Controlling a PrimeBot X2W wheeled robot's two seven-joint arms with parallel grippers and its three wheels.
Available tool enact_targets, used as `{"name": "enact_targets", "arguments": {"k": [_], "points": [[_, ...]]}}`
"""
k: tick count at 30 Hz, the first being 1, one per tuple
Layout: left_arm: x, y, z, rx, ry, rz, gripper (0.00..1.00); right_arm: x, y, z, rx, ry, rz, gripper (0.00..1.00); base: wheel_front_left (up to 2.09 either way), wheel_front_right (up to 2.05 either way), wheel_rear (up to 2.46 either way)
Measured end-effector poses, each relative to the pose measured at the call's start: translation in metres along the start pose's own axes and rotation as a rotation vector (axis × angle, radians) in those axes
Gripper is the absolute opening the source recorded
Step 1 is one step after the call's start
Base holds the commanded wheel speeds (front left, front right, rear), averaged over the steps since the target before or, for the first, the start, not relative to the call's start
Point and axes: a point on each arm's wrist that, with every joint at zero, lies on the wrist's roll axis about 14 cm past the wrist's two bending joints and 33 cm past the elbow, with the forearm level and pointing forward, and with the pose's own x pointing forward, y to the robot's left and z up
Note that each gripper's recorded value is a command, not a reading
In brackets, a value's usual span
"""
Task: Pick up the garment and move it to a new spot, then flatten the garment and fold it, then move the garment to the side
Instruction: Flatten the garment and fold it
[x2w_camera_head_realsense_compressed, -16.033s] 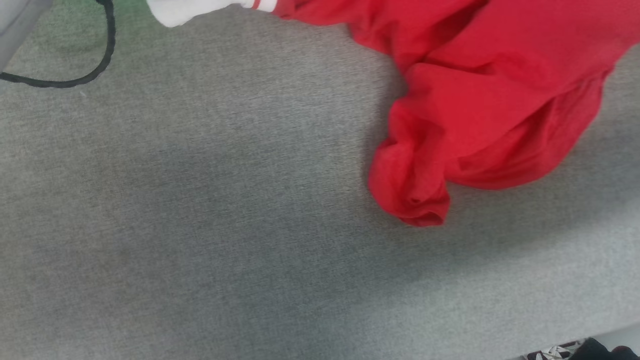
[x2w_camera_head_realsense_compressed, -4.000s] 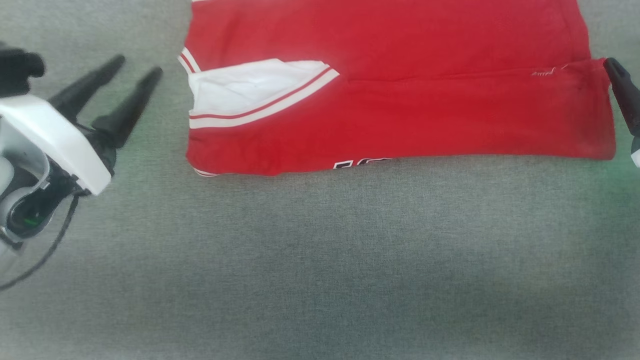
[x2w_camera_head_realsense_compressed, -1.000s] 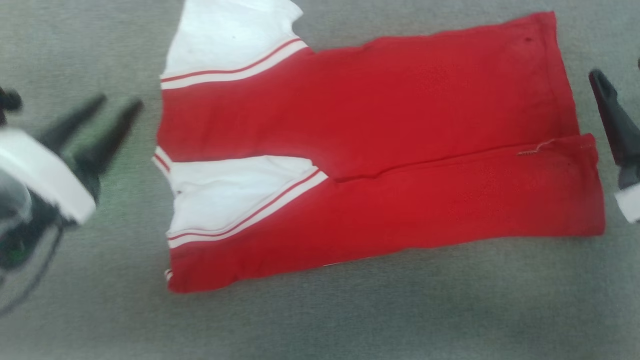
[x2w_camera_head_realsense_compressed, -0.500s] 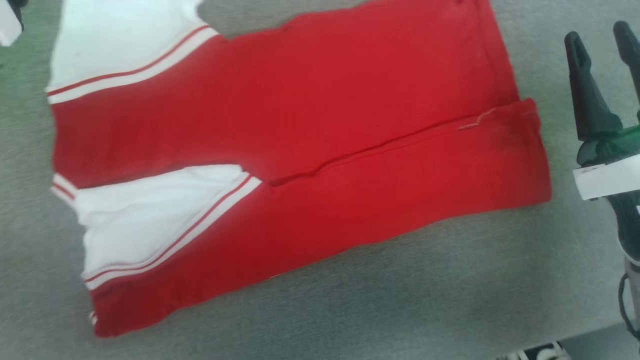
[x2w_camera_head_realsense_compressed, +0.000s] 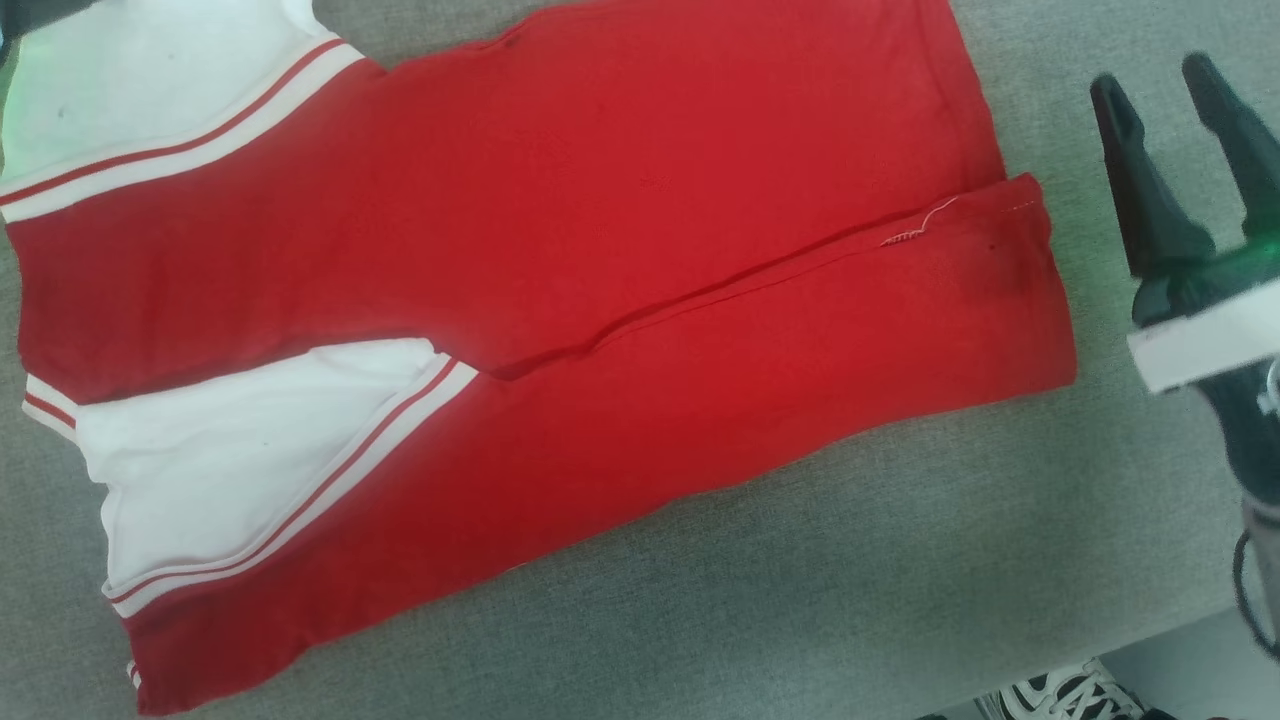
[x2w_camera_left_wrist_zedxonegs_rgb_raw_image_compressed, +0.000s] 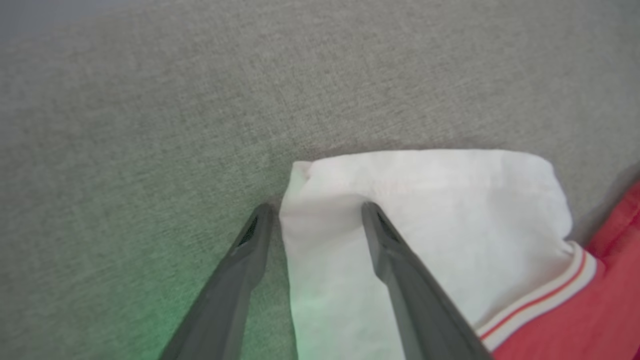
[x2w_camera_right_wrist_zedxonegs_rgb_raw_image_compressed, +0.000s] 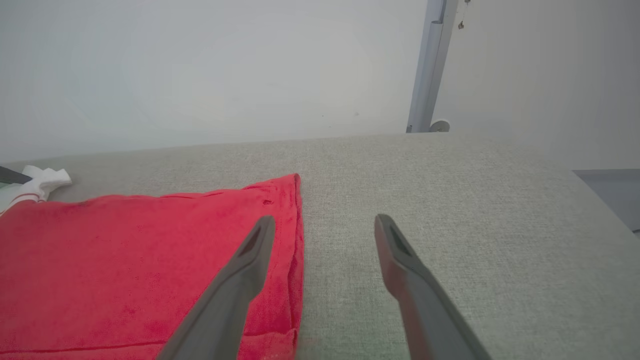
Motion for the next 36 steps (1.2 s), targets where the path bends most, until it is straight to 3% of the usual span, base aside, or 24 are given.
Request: {"name": "enact_targets", "arguments": {"k": [9,18,24,25,26,27,36], "points": [[0.007,-0.014,-0.001,0.006,-0.024,-0.060,0.00,0.055,0.007,-0.010,-0.090,0.248,0.088,1.00,0.00,0.00,0.00],[0.001,-0.013,-0.007,0.016,-0.064,-0.083,0.00,0.096,0.021,-0.062,-0.145,0.664,0.148,1.00,0.00,0.00,0.00],[-0.004,-0.011,-0.013,0.020,-0.083,-0.086,0.00,0.115,0.033,-0.070,-0.185,0.766,0.183,1.00,0.00,0.00,0.00],[-0.004,-0.011,-0.014,0.022,-0.084,-0.086,0.00,0.117,0.034,-0.071,-0.190,0.770,0.188,0.50,0.00,0.00,0.00],[-0.005,-0.013,-0.015,0.026,-0.090,-0.091,0.00,0.118,0.035,-0.073,-0.192,0.781,0.191,0.21,0.00,0.00,0.00],[-0.007,-0.014,-0.015,0.029,-0.098,-0.095,0.00,0.119,0.036,-0.073,-0.199,0.788,0.194,0.00,0.00,0.00,0.00],[-0.045,-0.050,0.002,0.049,-0.299,-0.186,0.00,0.119,0.039,-0.042,-0.210,0.673,0.201,0.00,0.00,0.00,0.00]]}}
